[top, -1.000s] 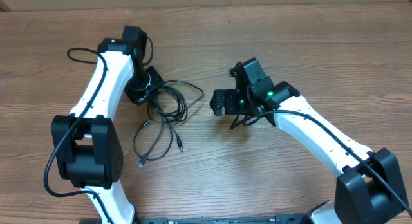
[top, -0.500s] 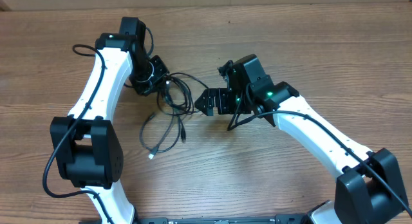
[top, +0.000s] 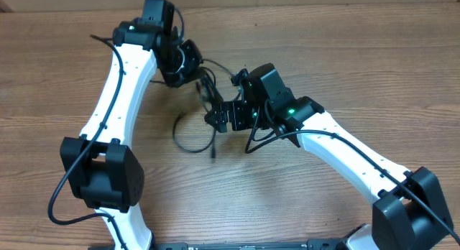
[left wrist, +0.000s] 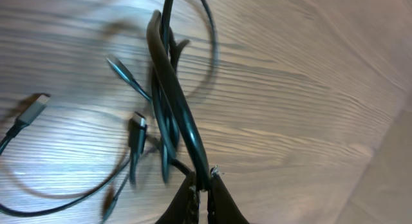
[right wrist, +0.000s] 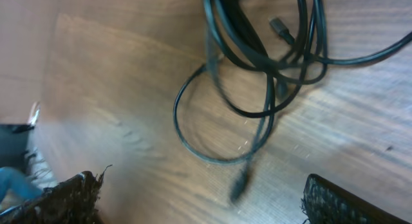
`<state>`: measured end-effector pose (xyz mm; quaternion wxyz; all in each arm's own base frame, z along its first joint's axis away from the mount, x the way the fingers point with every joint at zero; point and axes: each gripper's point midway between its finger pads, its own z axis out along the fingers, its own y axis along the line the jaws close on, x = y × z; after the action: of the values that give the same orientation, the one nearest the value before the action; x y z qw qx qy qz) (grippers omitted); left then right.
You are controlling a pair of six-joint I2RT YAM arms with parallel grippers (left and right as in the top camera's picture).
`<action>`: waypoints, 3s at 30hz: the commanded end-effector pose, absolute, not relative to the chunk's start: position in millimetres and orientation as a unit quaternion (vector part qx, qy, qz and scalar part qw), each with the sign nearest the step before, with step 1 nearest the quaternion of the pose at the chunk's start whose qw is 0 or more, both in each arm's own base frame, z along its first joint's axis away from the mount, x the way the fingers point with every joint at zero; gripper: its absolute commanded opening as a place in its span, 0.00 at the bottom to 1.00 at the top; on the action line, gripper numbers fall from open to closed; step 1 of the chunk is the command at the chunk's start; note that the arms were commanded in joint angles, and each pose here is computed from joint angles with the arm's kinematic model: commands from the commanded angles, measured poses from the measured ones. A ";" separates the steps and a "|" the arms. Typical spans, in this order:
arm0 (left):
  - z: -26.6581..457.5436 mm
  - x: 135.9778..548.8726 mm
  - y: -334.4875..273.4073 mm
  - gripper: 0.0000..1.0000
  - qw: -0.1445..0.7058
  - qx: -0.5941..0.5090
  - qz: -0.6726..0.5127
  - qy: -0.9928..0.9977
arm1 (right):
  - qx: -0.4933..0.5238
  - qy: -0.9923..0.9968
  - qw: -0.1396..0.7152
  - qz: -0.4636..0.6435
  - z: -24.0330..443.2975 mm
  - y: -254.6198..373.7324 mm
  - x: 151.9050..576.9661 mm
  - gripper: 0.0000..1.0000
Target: Untangle cables
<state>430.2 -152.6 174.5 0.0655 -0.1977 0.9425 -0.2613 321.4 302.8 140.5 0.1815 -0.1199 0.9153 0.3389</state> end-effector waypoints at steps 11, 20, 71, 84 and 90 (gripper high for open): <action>261.8 433.6 -190.0 0.04 0.152 -0.103 -0.312 0.932 | -0.116 0.916 0.266 0.277 148.6 286.9 353.1 1.00; 318.7 416.2 -180.8 0.04 0.231 -0.058 -0.312 0.920 | -0.111 0.909 0.285 0.283 155.5 285.8 363.0 1.00; 481.4 302.5 -131.9 0.04 0.466 0.050 -0.300 0.831 | 0.264 0.899 0.349 0.027 136.6 11.6 442.8 1.00; 460.9 324.0 -92.6 0.18 0.465 -0.018 -0.229 0.855 | 0.245 0.922 0.268 0.137 121.8 22.9 425.8 1.00; 438.8 336.8 -94.7 0.25 0.431 -0.024 -0.223 0.874 | 0.202 0.930 0.256 0.172 123.0 43.3 422.5 0.97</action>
<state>325.8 -96.9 448.2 0.4408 -0.0229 0.8657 -0.2362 422.5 26.2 113.9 0.2573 0.2344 0.9277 0.1352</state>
